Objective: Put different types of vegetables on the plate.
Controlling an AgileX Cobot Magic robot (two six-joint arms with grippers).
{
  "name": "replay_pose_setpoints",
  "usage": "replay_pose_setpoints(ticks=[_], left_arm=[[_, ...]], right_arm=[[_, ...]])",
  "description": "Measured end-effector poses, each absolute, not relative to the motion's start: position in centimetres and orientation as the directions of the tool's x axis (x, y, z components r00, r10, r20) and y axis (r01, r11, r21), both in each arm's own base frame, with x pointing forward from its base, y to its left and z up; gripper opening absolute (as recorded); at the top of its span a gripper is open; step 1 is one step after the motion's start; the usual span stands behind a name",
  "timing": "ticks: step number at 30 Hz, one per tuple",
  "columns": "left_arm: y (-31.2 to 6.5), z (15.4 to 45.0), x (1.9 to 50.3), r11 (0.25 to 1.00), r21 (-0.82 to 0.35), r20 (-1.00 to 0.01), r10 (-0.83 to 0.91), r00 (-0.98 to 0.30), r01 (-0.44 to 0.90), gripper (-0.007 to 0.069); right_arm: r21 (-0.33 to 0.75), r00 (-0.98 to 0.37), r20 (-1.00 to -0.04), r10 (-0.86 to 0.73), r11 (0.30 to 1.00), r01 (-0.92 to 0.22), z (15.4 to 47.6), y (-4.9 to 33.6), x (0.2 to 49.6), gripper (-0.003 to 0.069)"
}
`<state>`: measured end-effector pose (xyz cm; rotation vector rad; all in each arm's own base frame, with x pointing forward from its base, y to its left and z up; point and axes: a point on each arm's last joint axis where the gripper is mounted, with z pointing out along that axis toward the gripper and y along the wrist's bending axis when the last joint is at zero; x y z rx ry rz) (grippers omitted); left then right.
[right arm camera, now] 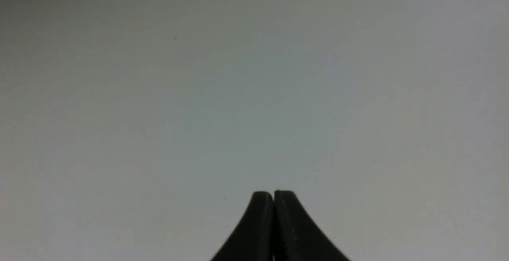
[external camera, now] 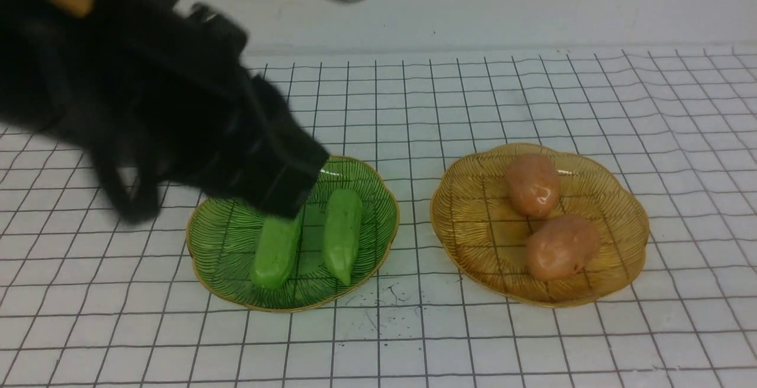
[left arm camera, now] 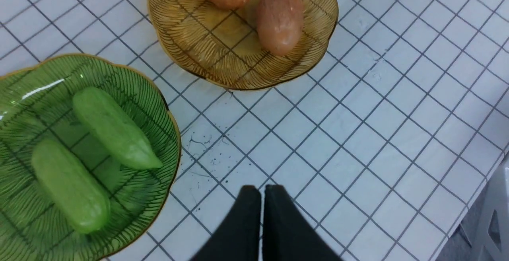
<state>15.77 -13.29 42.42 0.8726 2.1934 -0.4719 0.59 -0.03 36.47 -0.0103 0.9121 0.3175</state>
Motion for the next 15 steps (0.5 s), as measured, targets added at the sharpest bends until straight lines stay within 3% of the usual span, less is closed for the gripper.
replay_pose_setpoints(ticks=[8,15], left_arm=[[-8.2,39.4,9.2,0.735,-0.078,-0.880,0.266,-0.393,0.674,-0.0008],[-3.2,36.9,2.5,0.735,-0.061,-0.981,0.080,-0.176,0.675,-0.0007]], right_arm=[[0.123,0.564,-0.783,0.262,0.954,-0.272,36.4,0.0,0.6,-0.0014],[0.122,0.559,-0.787,0.260,0.954,-0.272,36.4,0.0,0.7,-0.0014]])
